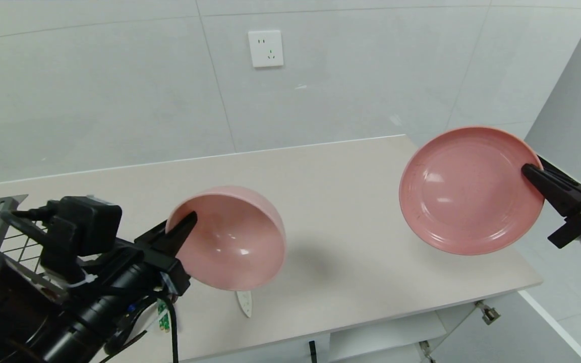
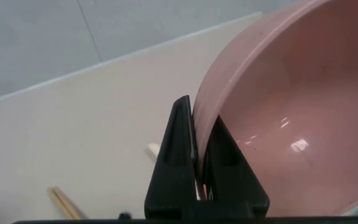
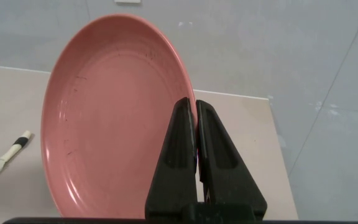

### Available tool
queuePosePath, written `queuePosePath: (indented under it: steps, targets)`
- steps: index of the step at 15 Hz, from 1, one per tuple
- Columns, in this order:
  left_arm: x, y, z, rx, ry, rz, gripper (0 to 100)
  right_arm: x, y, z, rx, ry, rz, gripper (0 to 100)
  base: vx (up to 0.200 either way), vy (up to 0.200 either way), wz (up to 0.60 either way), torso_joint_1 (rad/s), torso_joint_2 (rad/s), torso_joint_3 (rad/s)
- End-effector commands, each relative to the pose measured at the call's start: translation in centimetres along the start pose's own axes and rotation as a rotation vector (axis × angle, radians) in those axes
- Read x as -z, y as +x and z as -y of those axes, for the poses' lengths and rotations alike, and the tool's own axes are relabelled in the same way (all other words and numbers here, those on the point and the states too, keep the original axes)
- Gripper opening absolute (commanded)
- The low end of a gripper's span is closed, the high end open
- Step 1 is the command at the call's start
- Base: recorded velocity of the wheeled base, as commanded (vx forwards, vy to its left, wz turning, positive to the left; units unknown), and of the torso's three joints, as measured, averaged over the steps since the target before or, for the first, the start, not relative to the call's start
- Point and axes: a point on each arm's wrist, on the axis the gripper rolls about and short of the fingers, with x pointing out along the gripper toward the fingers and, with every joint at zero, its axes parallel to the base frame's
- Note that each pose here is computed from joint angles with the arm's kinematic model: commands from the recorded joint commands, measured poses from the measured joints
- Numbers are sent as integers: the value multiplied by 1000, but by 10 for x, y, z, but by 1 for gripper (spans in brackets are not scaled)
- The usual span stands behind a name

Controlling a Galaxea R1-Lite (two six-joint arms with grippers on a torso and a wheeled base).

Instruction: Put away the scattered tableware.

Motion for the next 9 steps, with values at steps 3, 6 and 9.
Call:
queuePosePath:
  steps: [3,6,9]
  targets:
    - [25,22,5,-6,45,-56,0,0,0,0,-1,0,2,0,0,0,0,0,0,0]
    - [7,4,-1,-17,31,15,0,0,0,0,-1,0,2,0,0,0,0,0,0,0]
    - [-8,-4,-3,-18,27,83,0,-1,0,-1,-6,1,3,0,-200,-67,0,5,6,2]
